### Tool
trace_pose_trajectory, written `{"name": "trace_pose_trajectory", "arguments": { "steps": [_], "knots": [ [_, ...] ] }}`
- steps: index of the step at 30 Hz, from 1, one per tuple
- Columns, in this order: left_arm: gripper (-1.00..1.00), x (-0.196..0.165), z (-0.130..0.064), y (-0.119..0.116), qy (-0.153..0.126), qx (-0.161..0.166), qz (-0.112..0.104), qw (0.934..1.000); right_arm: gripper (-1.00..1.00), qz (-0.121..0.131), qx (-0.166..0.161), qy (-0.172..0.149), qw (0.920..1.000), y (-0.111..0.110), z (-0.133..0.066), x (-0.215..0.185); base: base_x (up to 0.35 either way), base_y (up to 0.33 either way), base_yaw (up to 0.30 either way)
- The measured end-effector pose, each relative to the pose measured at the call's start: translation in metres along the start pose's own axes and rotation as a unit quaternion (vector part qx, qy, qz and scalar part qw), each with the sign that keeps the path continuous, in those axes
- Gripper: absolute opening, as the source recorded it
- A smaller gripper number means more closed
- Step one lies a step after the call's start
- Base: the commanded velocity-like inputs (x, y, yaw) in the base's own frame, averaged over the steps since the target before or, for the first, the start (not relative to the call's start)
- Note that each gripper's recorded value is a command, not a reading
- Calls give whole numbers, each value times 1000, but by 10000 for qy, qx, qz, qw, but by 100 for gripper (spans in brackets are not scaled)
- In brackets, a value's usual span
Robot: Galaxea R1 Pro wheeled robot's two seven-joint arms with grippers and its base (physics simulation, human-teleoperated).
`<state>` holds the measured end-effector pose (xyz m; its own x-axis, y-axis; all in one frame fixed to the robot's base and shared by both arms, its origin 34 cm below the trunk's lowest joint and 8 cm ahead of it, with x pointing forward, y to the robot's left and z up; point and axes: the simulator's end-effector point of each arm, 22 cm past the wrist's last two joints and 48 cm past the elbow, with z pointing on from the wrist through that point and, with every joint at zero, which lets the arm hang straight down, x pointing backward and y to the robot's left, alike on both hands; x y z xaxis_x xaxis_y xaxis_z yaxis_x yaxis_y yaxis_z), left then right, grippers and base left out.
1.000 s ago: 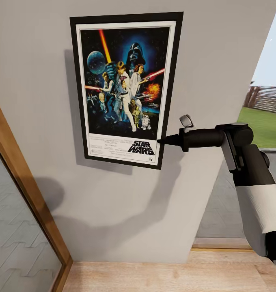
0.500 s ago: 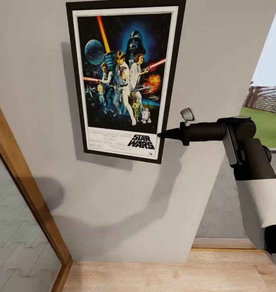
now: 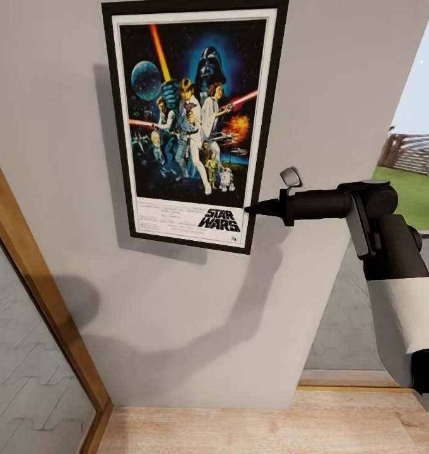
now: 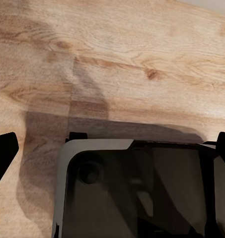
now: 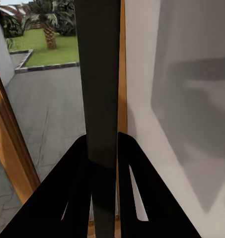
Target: Pick up the poster from the kitchen countertop and hang it on one of the wall nails in the kitchen.
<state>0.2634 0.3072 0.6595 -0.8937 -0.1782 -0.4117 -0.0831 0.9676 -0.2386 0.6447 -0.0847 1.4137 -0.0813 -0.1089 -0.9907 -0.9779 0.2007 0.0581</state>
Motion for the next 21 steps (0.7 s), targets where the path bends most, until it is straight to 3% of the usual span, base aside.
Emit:
{"name": "trace_pose_trajectory", "arguments": {
  "steps": [16, 21],
  "knots": [
    [100, 0, 0, 0, -2, 0, 0, 10000, -100, 0, 0, 0, 10000, 0, 0, 0, 4, 0, 0],
    [100, 0, 0, 0, -1, 0, 0, 10000, -100, -1, 1, 0, 10000, 0, 0, 0, 200, 0, 0]
  ]
}}
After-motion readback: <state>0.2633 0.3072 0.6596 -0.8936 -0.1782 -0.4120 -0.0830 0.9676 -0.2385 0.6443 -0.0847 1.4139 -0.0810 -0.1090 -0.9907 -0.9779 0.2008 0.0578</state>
